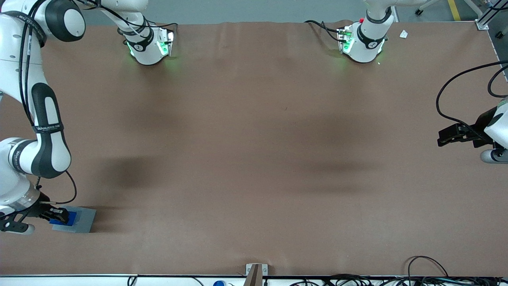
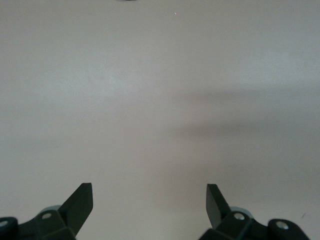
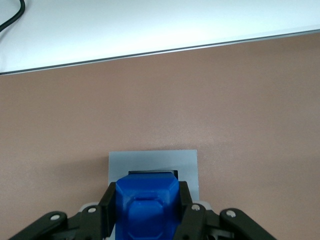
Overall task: Insert blue part into gray base with right arm
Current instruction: 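Lift the blue part up out of the gray base with the right gripper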
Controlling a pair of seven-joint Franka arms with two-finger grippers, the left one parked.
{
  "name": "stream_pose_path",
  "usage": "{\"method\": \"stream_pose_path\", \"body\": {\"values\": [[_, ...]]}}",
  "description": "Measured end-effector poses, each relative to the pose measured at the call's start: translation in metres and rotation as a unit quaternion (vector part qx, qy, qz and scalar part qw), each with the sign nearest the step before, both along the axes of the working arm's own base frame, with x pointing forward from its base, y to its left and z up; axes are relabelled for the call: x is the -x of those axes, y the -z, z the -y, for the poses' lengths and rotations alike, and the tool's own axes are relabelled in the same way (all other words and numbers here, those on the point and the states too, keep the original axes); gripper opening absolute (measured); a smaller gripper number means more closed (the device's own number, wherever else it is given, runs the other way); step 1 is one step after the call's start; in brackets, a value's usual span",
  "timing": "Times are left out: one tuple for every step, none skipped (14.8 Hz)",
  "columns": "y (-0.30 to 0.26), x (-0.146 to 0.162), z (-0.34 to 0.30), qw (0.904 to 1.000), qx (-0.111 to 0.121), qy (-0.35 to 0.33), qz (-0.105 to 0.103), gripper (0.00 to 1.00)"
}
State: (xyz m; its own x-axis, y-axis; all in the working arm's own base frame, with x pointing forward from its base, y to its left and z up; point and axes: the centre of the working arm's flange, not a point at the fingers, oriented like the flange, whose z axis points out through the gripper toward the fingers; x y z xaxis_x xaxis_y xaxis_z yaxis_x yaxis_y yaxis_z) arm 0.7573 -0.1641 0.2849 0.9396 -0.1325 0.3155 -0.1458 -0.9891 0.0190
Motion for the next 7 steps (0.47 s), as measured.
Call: {"method": "stream_pose_path", "body": {"values": [[-0.002,-0.001,0.000,1.0000,0.000,0.000,0.000,0.51],[-0.006,-0.002,0.001,1.0000,0.000,0.000,-0.001,0.51],[-0.013,-0.003,0.001,1.0000,0.000,0.000,-0.002,0.51],[-0.020,-0.005,0.002,1.0000,0.000,0.001,-0.001,0.51],[-0.028,-0.007,0.003,1.0000,0.001,0.001,0.001,0.51],[-0.035,-0.008,0.003,1.0000,0.002,0.000,0.003,0.51],[-0.041,-0.009,0.002,1.0000,0.002,-0.001,0.001,0.51]]}}
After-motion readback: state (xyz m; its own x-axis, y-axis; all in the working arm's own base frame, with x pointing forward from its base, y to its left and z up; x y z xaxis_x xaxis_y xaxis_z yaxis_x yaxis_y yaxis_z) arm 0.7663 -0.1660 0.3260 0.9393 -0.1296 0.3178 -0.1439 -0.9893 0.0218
